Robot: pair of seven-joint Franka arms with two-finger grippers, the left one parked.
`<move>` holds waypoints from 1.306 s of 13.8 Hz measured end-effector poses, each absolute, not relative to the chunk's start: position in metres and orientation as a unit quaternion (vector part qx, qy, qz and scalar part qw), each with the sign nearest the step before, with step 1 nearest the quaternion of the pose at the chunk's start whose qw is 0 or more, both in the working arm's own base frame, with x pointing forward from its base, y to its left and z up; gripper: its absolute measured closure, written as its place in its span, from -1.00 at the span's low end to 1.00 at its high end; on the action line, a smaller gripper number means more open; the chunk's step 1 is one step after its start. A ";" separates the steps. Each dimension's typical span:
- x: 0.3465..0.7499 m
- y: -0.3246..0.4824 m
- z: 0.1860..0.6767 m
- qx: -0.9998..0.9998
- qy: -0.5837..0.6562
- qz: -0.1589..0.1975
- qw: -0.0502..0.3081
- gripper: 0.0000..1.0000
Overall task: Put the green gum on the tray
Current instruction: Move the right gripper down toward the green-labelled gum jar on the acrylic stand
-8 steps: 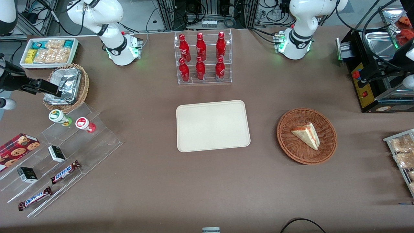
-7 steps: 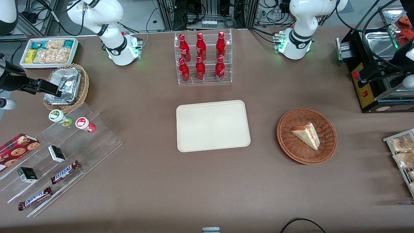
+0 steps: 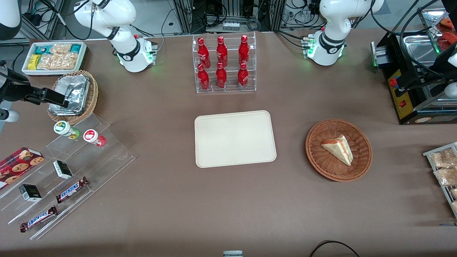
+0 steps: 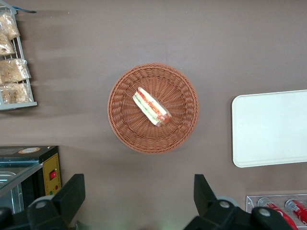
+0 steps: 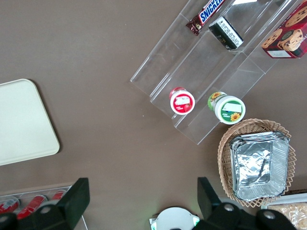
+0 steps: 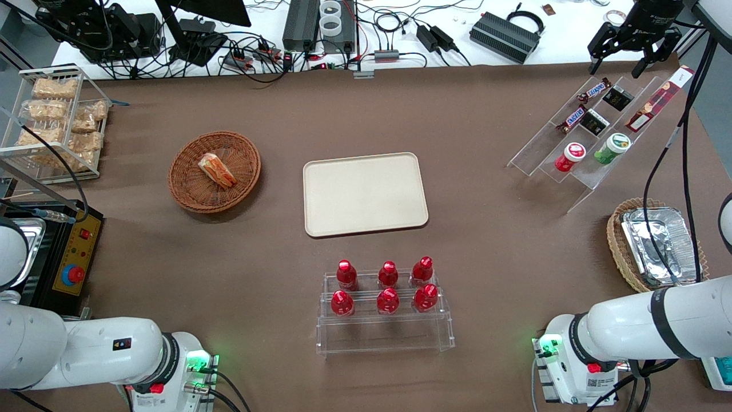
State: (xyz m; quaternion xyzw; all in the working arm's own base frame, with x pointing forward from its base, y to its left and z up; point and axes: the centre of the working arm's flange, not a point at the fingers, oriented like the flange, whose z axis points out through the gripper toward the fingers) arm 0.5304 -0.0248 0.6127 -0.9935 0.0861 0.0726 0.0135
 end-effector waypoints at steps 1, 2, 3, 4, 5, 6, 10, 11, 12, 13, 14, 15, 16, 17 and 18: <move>0.533 -0.027 0.608 -0.994 0.077 0.071 0.014 -1.00; 0.535 -0.031 0.600 -0.996 0.062 0.067 0.015 -1.00; 0.538 -0.041 0.588 -0.997 0.044 0.062 0.017 -1.00; 0.540 -0.055 0.574 -0.998 0.022 0.056 0.019 -1.00; 0.540 -0.071 0.559 -0.998 -0.001 0.051 0.021 -1.00; 0.540 -0.086 0.546 -0.998 -0.021 0.045 0.023 -1.00; 0.534 -0.131 0.496 -0.994 -0.107 0.019 0.022 -1.00; 0.531 -0.138 0.482 -0.991 -0.129 0.012 0.020 -1.00; 0.528 -0.142 0.469 -0.989 -0.149 0.007 0.019 -1.00; 0.525 -0.143 0.457 -0.986 -0.168 0.002 0.017 -1.00; 0.522 -0.143 0.448 -0.982 -0.189 -0.005 0.014 -1.00; 0.518 -0.143 0.441 -0.978 -0.209 -0.012 0.011 -1.00; 0.514 -0.144 0.436 -0.974 -0.224 -0.019 0.008 -1.00; 0.511 -0.145 0.431 -0.972 -0.236 -0.023 0.006 -1.00; 0.507 -0.148 0.427 -0.969 -0.244 -0.025 0.004 -1.00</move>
